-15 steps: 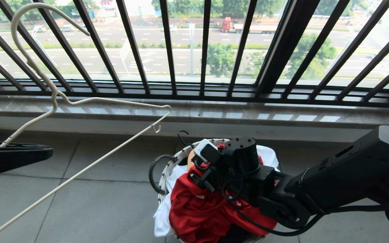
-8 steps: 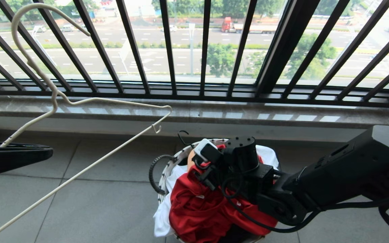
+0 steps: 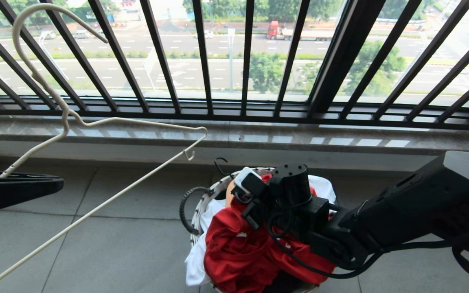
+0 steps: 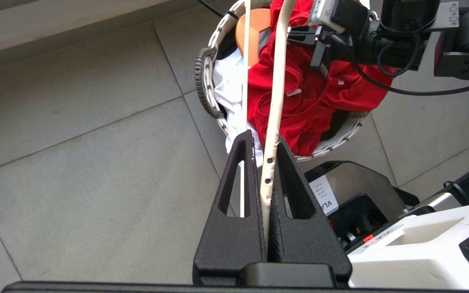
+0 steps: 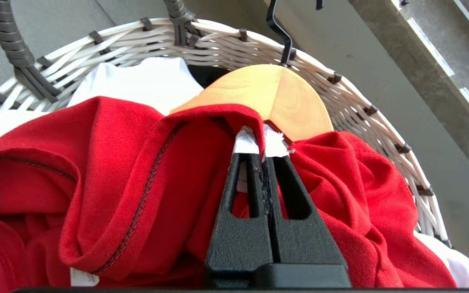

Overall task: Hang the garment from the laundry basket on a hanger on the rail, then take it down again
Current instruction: Pick up clothes from the basket

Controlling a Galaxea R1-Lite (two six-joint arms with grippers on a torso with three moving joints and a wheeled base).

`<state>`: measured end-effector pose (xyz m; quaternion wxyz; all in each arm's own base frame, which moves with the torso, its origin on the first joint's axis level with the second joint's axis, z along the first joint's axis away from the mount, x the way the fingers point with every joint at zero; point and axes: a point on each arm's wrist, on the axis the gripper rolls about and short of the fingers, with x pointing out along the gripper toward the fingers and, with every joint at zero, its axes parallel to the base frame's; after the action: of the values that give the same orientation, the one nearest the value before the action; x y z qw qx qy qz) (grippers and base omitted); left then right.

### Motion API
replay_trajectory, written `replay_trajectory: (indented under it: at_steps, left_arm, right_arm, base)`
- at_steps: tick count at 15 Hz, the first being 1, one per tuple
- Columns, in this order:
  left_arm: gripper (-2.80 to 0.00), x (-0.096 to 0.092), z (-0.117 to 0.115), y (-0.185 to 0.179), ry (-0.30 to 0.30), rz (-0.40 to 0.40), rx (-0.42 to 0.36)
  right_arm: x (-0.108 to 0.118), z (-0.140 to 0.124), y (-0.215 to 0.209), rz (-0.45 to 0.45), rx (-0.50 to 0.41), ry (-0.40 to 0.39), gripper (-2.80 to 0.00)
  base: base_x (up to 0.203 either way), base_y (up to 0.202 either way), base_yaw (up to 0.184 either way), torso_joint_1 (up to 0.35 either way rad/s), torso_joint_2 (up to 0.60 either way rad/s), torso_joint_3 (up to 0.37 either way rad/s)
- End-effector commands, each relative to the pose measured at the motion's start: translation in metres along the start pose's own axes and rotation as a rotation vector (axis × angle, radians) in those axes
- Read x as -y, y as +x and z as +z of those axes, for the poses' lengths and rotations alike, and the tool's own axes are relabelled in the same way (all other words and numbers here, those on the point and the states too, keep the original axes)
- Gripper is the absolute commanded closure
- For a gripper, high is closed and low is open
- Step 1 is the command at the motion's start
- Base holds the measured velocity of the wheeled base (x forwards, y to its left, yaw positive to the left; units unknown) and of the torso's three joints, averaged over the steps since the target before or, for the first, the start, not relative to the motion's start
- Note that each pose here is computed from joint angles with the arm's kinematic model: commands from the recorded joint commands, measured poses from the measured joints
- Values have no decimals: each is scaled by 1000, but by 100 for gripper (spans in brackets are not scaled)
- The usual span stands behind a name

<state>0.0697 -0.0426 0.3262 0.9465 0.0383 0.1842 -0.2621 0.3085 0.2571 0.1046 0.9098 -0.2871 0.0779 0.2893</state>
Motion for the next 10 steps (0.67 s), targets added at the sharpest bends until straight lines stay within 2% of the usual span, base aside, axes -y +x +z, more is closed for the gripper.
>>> replay_trajectory:
  at_steps: [1,4,7,10]
  left_arm:
    - [0,0,-1,3,0,-1,-13]
    - [0,1,0,11,-3,-25,-41]
    - [0,3,-2,20,-10,-137,-77]
    - [0,4,-6,41,-17,-171,-154]
  right_arm:
    - [7,11,-10,-19,35,8,0]
    - [17,23,-28,-35,71,46,0]
    - [28,39,-45,-58,135,165,0]
    - [39,53,-65,-69,189,281,0]
  base:
    - [0,0,0,0,0,0]
    - [0,0,0,0,0,0]
    - [0,0,0,0,0,0]
    - [0,0,0,0,0,0]
